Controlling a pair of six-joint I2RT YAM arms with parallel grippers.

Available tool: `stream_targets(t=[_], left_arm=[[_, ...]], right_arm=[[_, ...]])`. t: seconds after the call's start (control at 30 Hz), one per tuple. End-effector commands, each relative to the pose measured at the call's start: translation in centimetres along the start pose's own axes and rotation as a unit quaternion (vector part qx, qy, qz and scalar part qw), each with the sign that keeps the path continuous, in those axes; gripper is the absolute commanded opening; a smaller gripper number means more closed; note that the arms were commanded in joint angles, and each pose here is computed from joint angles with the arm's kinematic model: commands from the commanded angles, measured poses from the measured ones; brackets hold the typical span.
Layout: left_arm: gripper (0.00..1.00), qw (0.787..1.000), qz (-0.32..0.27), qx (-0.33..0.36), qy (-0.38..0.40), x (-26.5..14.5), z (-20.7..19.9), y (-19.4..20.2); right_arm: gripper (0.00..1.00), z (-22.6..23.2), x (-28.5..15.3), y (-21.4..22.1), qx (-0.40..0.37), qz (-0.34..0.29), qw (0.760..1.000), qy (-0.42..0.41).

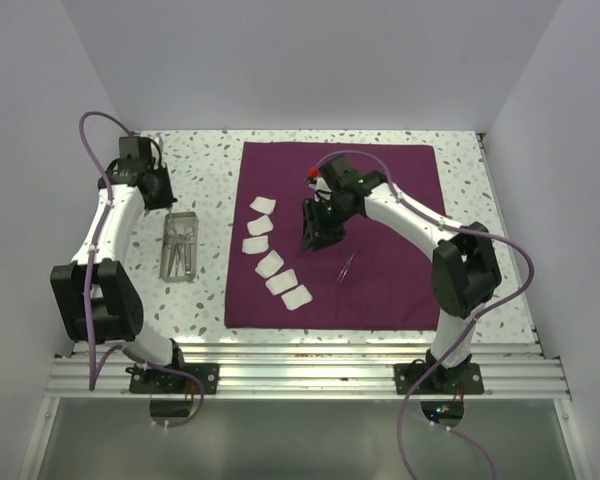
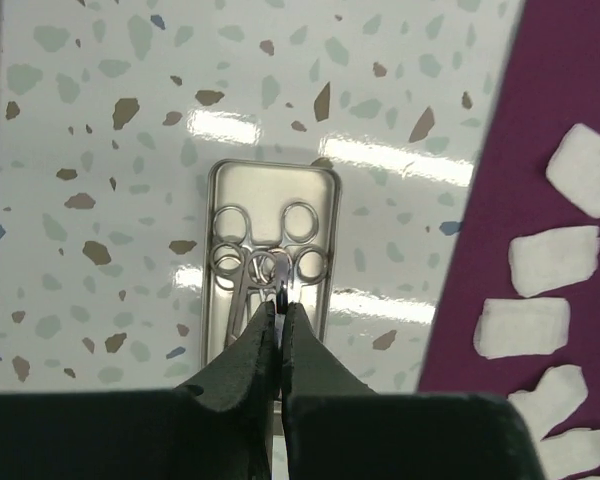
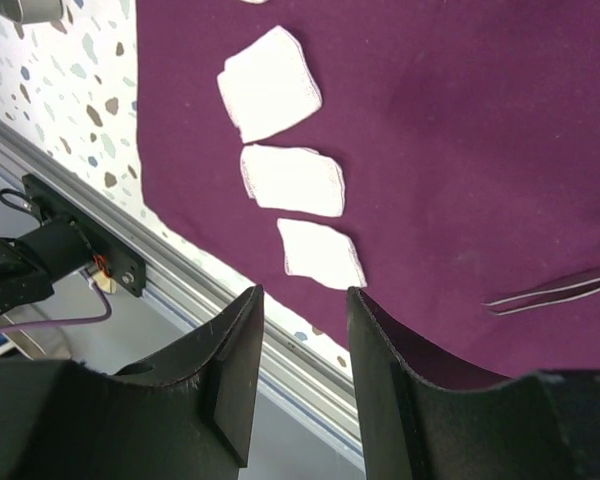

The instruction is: Prepare the surgical pack

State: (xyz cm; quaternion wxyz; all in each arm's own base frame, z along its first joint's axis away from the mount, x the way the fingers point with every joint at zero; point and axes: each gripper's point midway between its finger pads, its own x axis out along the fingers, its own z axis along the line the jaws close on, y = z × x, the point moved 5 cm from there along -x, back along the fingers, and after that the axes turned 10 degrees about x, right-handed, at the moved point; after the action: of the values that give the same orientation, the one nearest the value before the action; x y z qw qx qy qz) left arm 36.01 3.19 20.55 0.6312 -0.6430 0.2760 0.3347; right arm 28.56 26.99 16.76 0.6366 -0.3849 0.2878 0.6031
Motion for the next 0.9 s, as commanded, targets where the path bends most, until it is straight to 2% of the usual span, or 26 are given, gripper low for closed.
stream_targets(t=[0.0, 0.4, 0.8, 0.83, 0.87], left_arm=[[0.0, 0.998, 0.04, 0.046, -0.021, 1.5, 1.5, 1.6], [0.0, 0.993, 0.094, 0.035, 0.07, 5.5, -0.4, 3.2], [0.0, 0.985, 0.142, 0.03, 0.089, 7.9, -0.7, 4.9], [0.01, 0.985, 0.144, 0.03, 0.088, 7.9, -0.7, 4.9], [0.11, 0.985, 0.145, 0.028, 0.086, 8.1, -0.7, 4.8]], right_arm=[[0.43, -0.5, -0.4, 0.5, -0.004, 0.01, 1.0, 0.002], [0.42, -1.1, 0.1, 0.5, 0.011, 0.02, 1.0, 0.0], [0.42, -1.6, 0.9, 0.4, 0.022, 0.028, 0.999, 0.002], [0.42, -1.7, 1.0, 0.4, 0.024, 0.028, 0.999, 0.004], [0.42, -1.7, 1.1, 0.5, 0.025, 0.029, 0.999, 0.005]])
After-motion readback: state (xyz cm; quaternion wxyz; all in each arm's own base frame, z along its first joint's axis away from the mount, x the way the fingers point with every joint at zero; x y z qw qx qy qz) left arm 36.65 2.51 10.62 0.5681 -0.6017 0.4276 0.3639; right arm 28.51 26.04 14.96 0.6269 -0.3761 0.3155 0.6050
